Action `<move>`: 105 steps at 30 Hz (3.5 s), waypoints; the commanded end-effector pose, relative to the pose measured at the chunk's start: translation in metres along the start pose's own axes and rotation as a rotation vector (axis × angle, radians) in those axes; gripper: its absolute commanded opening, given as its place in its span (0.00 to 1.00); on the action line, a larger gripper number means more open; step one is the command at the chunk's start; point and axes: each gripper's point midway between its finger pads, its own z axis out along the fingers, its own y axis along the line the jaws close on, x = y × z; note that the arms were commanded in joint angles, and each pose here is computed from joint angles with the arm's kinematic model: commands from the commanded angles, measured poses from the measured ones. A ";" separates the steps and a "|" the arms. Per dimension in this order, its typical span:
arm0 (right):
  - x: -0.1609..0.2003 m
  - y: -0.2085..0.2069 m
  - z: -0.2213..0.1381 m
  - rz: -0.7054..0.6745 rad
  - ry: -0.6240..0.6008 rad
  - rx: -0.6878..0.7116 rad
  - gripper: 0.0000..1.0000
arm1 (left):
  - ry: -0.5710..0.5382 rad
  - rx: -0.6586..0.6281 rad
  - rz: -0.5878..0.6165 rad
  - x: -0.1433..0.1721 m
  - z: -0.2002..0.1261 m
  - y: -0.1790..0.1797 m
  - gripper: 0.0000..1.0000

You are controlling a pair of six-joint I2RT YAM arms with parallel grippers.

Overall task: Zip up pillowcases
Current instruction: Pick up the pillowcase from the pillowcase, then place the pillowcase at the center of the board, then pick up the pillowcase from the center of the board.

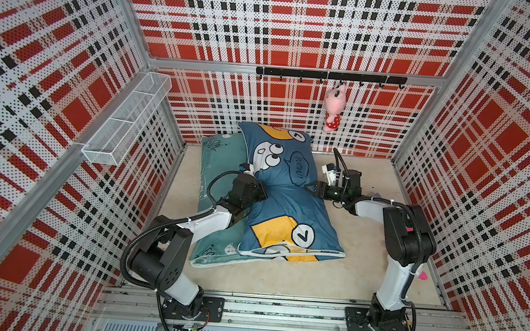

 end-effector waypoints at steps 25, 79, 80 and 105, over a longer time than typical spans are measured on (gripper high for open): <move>-0.091 0.006 -0.163 -0.232 -0.268 0.295 0.00 | -0.082 0.225 0.209 0.059 0.058 -0.207 0.00; 0.089 0.066 -0.189 0.063 0.011 0.459 0.98 | -0.148 0.143 0.116 0.013 0.035 -0.099 0.98; 0.094 0.076 -0.183 0.051 0.021 0.440 0.97 | -0.150 0.145 0.135 0.011 0.020 -0.102 0.98; 0.160 0.075 -0.051 0.095 0.188 0.286 0.30 | 0.253 0.357 -0.287 0.175 -0.131 -0.027 0.49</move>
